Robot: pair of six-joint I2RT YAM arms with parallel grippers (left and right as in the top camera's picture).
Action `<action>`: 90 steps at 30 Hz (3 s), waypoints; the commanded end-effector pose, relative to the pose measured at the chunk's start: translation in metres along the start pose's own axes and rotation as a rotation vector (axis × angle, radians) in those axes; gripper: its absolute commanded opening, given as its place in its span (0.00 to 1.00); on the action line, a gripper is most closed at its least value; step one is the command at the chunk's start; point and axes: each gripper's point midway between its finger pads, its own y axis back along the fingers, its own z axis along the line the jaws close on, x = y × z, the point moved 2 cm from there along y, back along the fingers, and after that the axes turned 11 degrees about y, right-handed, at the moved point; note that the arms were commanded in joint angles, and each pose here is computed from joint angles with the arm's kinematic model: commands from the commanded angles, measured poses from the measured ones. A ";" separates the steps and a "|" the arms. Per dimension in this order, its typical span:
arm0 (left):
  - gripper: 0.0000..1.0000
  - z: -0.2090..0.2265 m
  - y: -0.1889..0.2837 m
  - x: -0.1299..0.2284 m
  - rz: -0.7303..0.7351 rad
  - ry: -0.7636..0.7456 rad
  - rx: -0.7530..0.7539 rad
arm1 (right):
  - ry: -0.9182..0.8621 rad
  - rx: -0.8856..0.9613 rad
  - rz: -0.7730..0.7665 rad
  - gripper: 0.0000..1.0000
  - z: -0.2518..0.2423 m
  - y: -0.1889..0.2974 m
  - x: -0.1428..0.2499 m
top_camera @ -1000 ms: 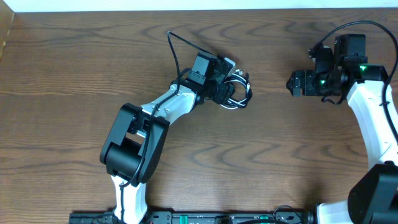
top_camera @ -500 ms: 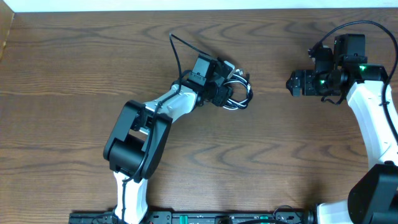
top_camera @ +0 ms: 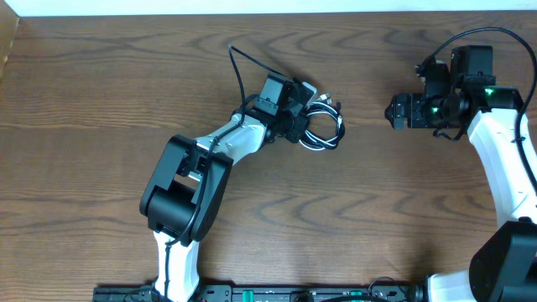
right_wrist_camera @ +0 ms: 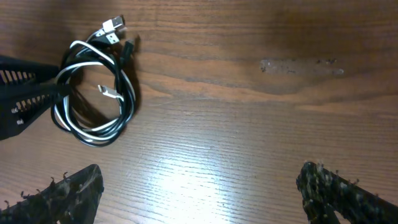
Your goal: Untangle cables
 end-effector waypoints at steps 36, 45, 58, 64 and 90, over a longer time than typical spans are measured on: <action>0.08 -0.066 0.179 -0.115 -0.432 -0.103 0.042 | 0.003 -0.078 -0.042 0.99 0.015 0.004 -0.011; 0.08 -0.069 0.214 -0.116 -0.472 -0.101 -0.005 | 0.002 -0.145 -0.050 0.99 0.025 0.004 -0.012; 0.70 -0.052 0.202 -0.096 -0.373 -0.056 -0.092 | 0.109 -0.210 -0.040 0.91 0.066 -0.041 0.012; 0.77 -0.043 0.201 -0.090 -0.350 -0.041 -0.143 | 0.164 -0.206 -0.047 0.91 0.089 -0.057 0.018; 0.75 -0.015 0.075 -0.012 0.036 0.035 -0.065 | 0.067 -0.057 -0.019 0.94 0.064 -0.060 0.021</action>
